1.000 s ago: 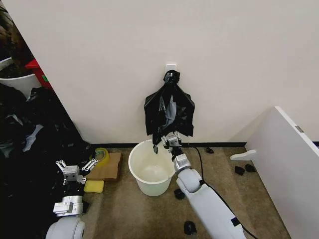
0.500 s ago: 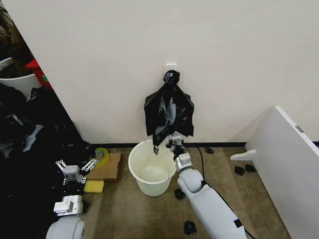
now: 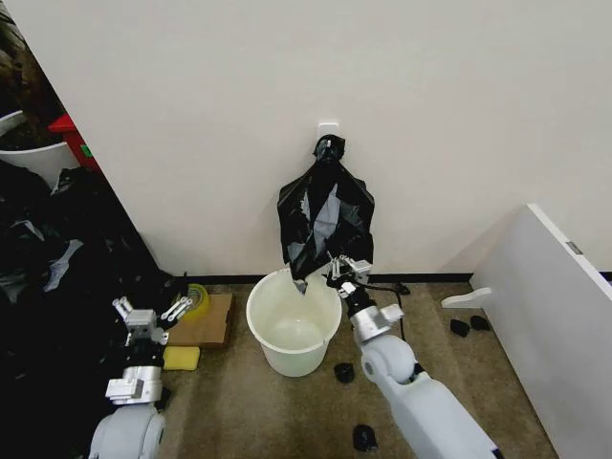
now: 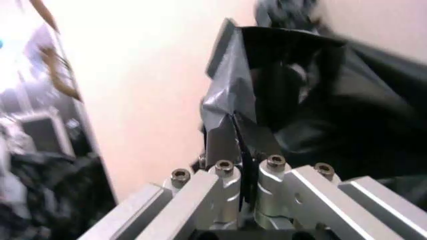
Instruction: Place the garbage bag over the trash bin.
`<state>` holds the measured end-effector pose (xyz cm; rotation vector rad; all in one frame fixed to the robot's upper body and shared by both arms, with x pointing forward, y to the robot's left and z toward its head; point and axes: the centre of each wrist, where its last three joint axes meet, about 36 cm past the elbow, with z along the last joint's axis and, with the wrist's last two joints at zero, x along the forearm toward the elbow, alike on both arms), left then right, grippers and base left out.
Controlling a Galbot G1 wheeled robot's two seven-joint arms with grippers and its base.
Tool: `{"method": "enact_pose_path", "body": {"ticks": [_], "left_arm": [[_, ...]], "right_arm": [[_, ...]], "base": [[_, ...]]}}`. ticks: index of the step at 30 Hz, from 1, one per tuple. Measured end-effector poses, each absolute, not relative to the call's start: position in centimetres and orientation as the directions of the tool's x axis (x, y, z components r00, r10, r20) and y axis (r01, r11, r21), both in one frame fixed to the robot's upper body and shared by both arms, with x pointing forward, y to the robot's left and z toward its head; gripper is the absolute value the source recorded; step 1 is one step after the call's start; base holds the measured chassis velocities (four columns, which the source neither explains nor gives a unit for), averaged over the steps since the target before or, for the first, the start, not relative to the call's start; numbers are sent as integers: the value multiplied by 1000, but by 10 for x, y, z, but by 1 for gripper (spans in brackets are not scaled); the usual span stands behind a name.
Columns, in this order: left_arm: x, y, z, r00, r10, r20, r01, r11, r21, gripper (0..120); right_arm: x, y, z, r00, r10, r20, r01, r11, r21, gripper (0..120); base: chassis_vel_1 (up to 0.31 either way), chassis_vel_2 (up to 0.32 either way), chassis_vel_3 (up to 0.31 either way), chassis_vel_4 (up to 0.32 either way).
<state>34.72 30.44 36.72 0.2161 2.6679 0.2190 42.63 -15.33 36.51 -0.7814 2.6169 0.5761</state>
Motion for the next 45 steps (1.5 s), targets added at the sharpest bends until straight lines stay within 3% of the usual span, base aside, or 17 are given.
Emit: {"method": "enact_pose_path", "body": {"ticks": [1,9,15,22,30,33,37,45], "left_arm": [[359,299,369,-864,270,-425,198,958,205,100],[411,301,352,-810,487,-327,388,863,324,100],[455,303,351,-813,513,-276,350,809,472,100],[485,280,354,-795,544,-269,359,778,515,100],[502,261,361,-785,553,-279,363,776,515,77],[502,263,361,-791,545,-278,361,783,507,60],[502,263,361,-794,542,-277,361,786,502,51],[496,271,364,-805,520,-285,346,803,486,19]], "right_arm": [[424,-155,367,-777,-446,-445,-594,753,284,0],[423,-151,363,-751,-482,-452,-627,734,259,0],[420,-148,363,-736,-494,-463,-641,727,244,0],[417,-145,369,-720,-504,-476,-656,718,233,0],[414,-141,368,-718,-508,-475,-659,717,230,0],[415,-142,368,-718,-510,-474,-659,717,227,0],[415,-143,368,-718,-510,-474,-659,718,225,0],[412,-143,369,-718,-511,-472,-658,720,222,0]], "base": [[0,0,0,0],[0,0,0,0],[0,0,0,0],[0,0,0,0],[0,0,0,0],[0,0,0,0],[0,0,0,0],[0,0,0,0]]}}
